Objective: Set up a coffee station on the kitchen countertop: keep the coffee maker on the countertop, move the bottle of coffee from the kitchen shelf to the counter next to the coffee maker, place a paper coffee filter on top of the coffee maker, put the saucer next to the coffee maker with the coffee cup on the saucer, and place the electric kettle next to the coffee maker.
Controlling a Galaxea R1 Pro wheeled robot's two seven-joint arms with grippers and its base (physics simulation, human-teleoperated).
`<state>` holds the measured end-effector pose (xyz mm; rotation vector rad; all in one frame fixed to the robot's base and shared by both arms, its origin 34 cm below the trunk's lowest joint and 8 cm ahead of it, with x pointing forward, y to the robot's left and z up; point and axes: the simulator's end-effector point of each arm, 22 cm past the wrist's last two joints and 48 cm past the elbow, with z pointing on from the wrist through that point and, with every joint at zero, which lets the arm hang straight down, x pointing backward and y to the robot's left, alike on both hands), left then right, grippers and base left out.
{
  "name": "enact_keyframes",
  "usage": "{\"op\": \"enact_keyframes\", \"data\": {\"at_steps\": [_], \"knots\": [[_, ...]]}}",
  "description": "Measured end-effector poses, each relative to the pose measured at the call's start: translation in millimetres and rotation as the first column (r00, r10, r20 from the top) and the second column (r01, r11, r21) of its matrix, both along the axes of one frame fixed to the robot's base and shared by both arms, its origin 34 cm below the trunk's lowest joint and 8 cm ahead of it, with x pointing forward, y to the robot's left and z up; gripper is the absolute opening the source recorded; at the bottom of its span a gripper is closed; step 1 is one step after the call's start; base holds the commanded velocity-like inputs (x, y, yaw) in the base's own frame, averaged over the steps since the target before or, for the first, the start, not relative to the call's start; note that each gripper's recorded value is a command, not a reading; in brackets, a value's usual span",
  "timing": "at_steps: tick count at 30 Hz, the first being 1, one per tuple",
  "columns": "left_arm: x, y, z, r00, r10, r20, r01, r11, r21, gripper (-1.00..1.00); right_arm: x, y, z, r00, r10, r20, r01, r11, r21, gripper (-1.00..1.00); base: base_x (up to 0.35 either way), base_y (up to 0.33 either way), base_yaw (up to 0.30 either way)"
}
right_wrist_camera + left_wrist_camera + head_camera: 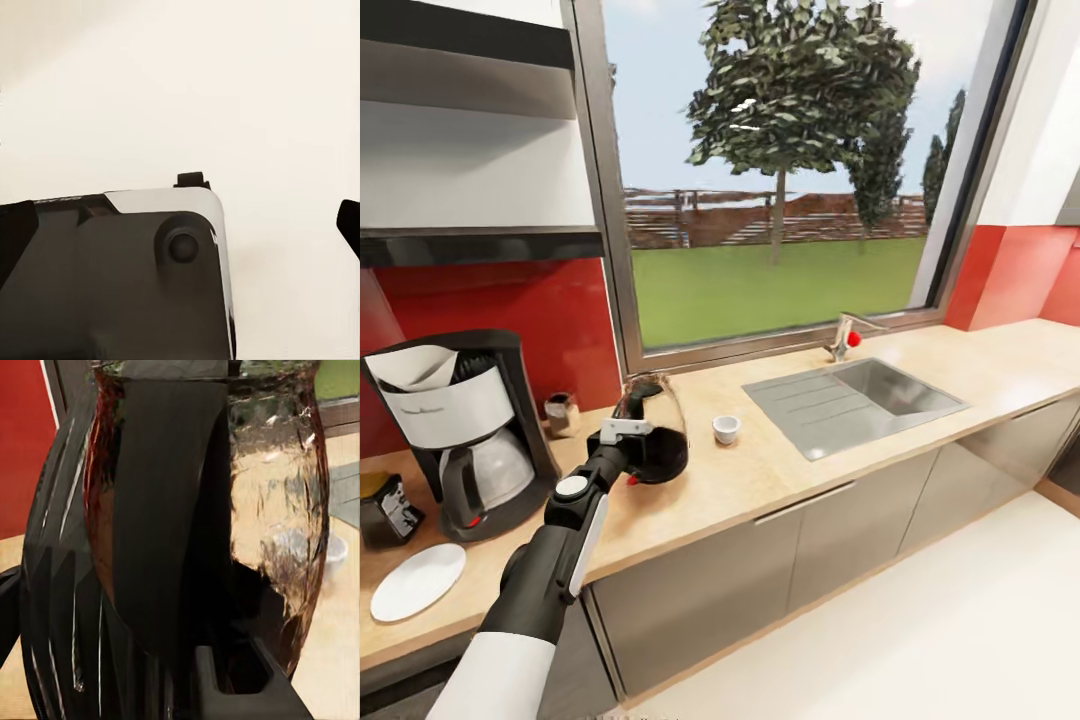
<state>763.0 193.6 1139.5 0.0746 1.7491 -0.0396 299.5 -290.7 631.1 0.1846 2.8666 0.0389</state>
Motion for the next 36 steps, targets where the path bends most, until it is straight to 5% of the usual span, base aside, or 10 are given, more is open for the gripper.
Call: {"op": "enact_keyframes", "data": {"at_steps": [12,31,36], "knots": [[1,15,0,0.999,0.052,0.004,-0.052,0.999,0.011,-1.00,0,0,0,1.000,0.000,0.000,0.000,1.000,0.000,1.00,0.000,-0.010,0.249],[0,14,-4,0.999,0.049,0.001,-0.049,0.999,0.019,-1.00,-1,0,0,1.000,-0.002,-0.001,0.002,1.000,0.000,1.00,0.056,0.000,0.007],[1,13,-4,0.998,0.046,0.046,-0.046,0.999,0.016,-1.00,-1,0,0,1.000,-0.002,-0.001,0.002,1.000,0.000,1.00,0.000,0.000,0.000]]}}
